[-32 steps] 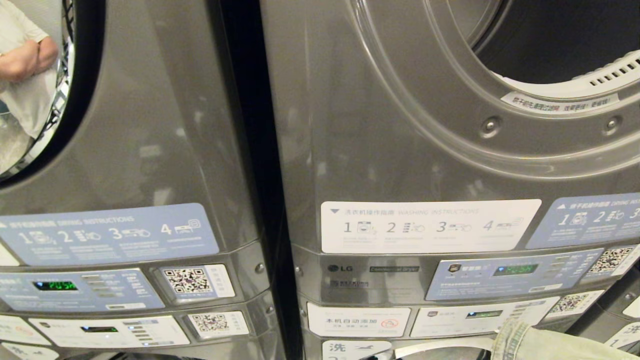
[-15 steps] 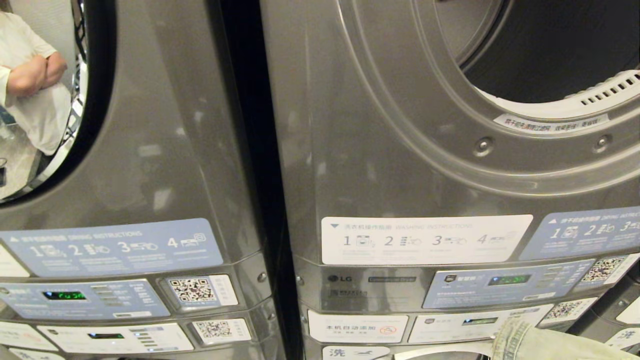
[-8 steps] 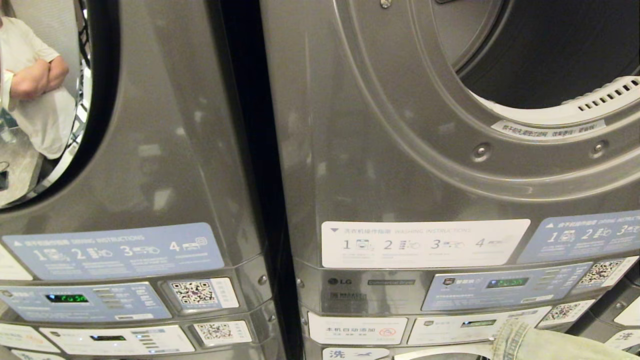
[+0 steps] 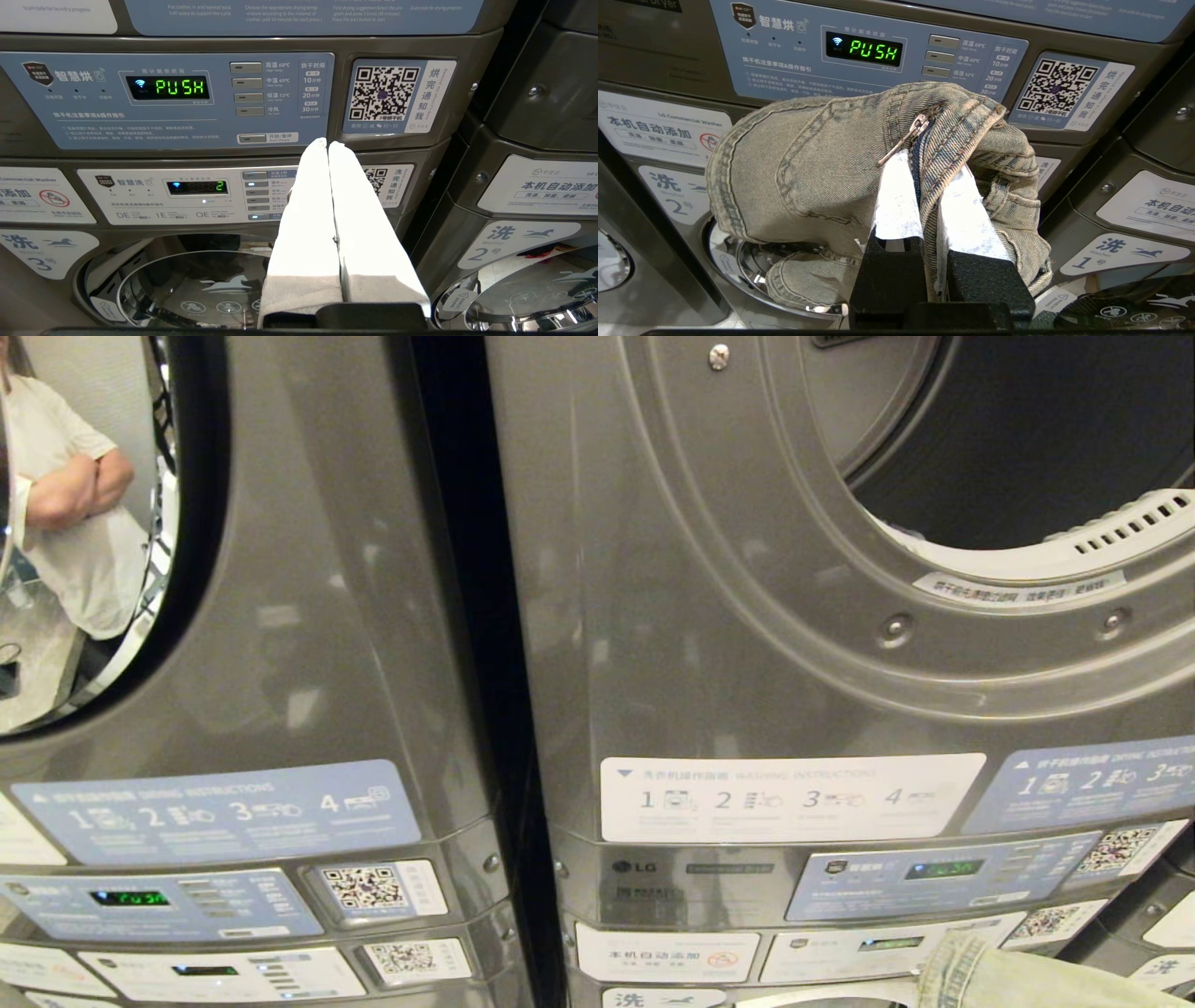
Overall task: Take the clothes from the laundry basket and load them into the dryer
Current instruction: Put the clothes in the dryer
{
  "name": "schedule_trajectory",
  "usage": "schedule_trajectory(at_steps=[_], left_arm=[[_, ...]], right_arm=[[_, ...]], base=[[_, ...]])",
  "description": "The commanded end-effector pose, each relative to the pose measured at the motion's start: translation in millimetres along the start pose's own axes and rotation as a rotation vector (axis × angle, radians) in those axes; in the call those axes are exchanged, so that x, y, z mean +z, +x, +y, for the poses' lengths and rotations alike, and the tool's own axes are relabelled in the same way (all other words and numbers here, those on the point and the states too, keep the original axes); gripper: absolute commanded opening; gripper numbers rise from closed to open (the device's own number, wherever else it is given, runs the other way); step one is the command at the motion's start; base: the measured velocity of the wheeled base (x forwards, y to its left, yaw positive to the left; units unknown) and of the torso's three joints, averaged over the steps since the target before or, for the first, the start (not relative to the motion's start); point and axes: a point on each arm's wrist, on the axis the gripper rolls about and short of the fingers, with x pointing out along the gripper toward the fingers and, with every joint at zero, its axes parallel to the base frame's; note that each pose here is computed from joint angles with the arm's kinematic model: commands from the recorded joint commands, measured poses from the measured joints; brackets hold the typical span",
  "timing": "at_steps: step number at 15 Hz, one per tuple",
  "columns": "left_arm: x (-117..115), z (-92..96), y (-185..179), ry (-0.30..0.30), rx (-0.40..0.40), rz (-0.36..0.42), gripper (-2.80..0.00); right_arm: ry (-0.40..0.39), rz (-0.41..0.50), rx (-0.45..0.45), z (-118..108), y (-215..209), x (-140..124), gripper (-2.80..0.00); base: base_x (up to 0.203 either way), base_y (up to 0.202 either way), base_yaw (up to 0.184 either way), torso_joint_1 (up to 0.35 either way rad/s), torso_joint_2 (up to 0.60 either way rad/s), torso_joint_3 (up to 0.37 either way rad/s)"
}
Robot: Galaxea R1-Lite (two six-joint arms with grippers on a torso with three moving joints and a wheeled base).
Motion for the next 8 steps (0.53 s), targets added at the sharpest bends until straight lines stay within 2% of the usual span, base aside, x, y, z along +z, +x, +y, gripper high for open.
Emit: schedule_trajectory(at_steps=[1,8], left_arm=[[-0.4,0.0,0.1,0.000,0.001,0.001,-2.80],[-0.4,0.0,0.1,0.000,0.001,0.001,-2.80]], right_arm=[[0.000,0.001,-0.001,0.1,0.1,-0.3,-2.80],[-0.002,0.001,0.002,0.1,0.1,0.1,-2.80]], base=[[0.000,0.000,0.000,0.061,-0.11,-0.059],[0.000,0.000,0.000,0.055,-0.11,-0.054]])
